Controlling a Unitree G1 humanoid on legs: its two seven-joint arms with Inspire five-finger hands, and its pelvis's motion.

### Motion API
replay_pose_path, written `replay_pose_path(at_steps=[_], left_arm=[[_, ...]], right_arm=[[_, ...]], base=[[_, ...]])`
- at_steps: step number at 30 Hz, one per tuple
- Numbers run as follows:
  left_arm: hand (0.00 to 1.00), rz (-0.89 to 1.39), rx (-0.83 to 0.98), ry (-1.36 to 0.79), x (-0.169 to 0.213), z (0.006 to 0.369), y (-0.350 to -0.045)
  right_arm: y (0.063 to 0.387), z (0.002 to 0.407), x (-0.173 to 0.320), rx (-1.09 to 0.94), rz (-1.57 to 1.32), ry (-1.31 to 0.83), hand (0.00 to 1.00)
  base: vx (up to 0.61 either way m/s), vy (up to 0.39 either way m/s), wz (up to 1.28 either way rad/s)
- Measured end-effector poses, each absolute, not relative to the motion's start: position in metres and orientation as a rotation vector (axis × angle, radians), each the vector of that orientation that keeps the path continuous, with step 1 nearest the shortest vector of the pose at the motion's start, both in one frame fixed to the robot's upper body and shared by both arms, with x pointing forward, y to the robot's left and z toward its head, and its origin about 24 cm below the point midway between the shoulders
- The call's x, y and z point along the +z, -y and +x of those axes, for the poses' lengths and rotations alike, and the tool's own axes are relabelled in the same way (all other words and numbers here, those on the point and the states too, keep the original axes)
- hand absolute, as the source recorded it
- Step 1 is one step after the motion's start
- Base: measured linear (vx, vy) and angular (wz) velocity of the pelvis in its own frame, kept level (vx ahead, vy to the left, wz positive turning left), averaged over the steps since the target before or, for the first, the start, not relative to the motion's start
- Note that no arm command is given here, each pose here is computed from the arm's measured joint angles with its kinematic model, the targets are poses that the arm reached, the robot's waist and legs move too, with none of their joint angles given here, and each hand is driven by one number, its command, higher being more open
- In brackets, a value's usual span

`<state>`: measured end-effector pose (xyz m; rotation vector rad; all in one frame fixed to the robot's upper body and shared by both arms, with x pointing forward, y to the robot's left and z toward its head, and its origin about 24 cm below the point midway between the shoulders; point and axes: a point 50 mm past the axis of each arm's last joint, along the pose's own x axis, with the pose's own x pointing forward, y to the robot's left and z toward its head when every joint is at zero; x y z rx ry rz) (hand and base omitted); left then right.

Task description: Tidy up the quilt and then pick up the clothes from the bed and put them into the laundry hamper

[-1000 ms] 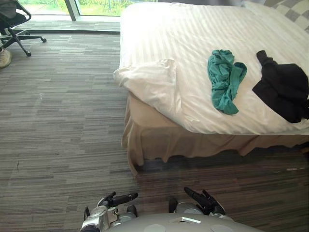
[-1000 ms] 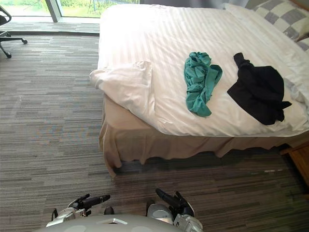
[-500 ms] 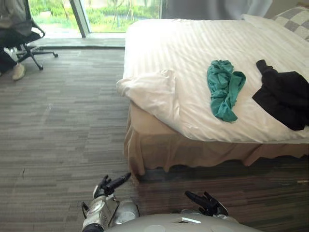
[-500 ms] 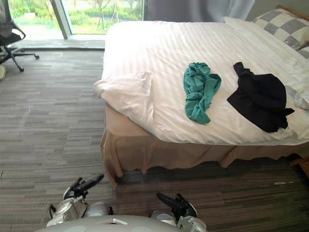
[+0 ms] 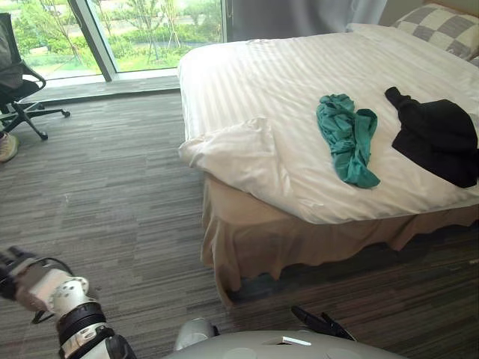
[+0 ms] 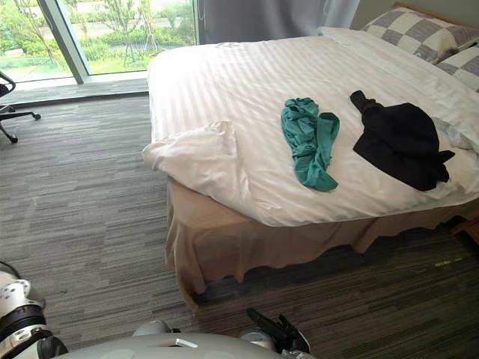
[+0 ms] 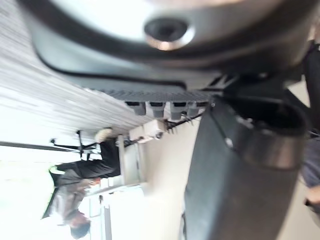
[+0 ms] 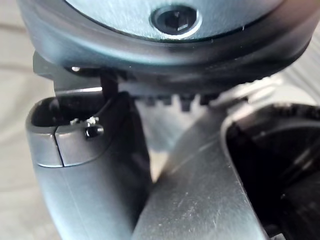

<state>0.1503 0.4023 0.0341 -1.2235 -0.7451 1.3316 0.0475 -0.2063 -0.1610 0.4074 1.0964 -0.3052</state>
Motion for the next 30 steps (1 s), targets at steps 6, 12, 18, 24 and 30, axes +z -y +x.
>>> replay_pose_path(at_steps=[6,12,18,24,30], left_arm=[[1.0,-0.449,0.828,0.636,0.144,0.229,-0.375],[1.0,0.189,0.348,0.64,0.203,0.296,-0.273],[1.0,0.452,0.155,0.594,0.213,0.326,-0.215],[1.0,0.624,0.217,0.484,0.205,0.34,-0.224],[1.0,0.789,0.268,0.307,0.202,0.359,-0.232]], right_arm=[[0.211,0.041,-0.158,-0.294,0.403,-1.075,1.0],[0.219,0.042,-0.155,-0.3,0.419,-1.024,1.0],[0.229,0.035,-0.152,-0.335,0.423,-1.015,1.0],[0.236,0.034,-0.15,-0.346,0.397,-1.013,1.0],[0.246,0.075,-0.142,-0.278,0.344,-0.937,1.0]], base=[[-0.05,-0.087,-0.2],[0.03,0.008,-0.27],[0.05,-0.008,-0.21],[0.0,0.014,-0.16],[-0.04,0.051,-0.09]])
